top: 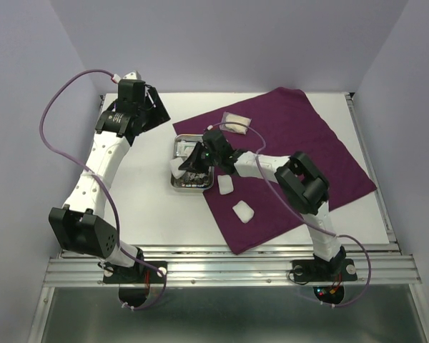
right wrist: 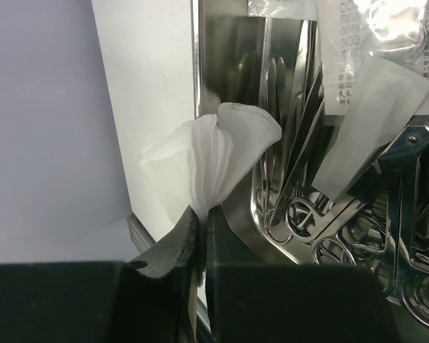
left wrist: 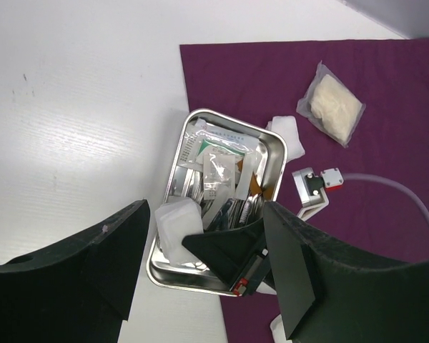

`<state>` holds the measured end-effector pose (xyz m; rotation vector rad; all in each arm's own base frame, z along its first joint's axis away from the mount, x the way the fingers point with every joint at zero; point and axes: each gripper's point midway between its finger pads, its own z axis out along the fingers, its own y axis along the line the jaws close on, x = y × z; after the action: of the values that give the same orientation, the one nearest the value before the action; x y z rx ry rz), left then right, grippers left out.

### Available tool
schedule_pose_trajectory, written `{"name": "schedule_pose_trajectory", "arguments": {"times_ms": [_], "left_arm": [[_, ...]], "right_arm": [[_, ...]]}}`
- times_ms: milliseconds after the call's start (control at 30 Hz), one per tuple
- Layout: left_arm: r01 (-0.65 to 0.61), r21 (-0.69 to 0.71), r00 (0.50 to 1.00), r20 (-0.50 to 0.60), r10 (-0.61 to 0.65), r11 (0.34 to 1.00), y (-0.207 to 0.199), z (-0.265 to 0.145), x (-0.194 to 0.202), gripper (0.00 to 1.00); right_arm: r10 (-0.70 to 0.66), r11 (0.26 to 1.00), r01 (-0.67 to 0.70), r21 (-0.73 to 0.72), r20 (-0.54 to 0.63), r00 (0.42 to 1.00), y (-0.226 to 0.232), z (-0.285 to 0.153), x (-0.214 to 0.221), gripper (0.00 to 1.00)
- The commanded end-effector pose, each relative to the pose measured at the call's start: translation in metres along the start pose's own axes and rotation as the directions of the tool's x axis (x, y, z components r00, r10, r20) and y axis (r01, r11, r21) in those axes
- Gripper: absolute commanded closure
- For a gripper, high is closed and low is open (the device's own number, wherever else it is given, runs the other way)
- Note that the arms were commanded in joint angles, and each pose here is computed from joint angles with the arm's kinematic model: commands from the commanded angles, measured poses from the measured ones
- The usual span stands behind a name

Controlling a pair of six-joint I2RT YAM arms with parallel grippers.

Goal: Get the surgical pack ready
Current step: Place the medical item in the container.

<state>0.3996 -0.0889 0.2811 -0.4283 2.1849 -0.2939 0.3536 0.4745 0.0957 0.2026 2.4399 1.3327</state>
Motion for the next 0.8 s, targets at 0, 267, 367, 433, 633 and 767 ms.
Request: {"name": "schedule_pose_trajectory", "arguments": {"times_ms": [0, 267, 367, 433, 633, 767], "left_arm": [[0.007, 0.024, 0.999, 0.045, -0.008, 1.000, -0.001, -0.012, -0.009, 0.24], [0.007, 0.021, 1.000, 0.027, -0.007, 1.000, 0.002, -0.008, -0.002, 0.24], [0.005, 0.022, 1.000, 0.024, -0.005, 1.000, 0.002, -0.007, -0.001, 0.24], [0.005, 0.025, 1.000, 0.022, -0.005, 1.000, 0.002, -0.006, 0.000, 0.24], [0.004, 0.028, 1.000, 0.012, -0.004, 1.000, 0.002, -0.004, 0.003, 0.24], [0.005, 0.027, 1.000, 0.007, -0.005, 1.000, 0.003, -0.002, 0.006, 0.24]], "right_arm": [[0.036, 0.999, -0.036, -0.026, 0.006, 0.999, 0.014, 0.008, -0.001, 0.99], [0.085, 0.992, -0.090, 0.087, 0.055, 0.995, -0.013, 0.012, 0.005, 0.99], [0.090, 0.989, -0.097, 0.108, 0.069, 0.994, -0.017, 0.010, 0.004, 0.99], [0.091, 0.988, -0.099, 0.119, 0.073, 0.993, -0.020, 0.010, 0.004, 0.99], [0.093, 0.986, -0.101, 0.135, 0.066, 0.993, -0.025, 0.010, 0.006, 0.81], [0.075, 0.988, -0.086, 0.132, 0.081, 0.994, -0.020, 0.004, 0.003, 0.68]]}}
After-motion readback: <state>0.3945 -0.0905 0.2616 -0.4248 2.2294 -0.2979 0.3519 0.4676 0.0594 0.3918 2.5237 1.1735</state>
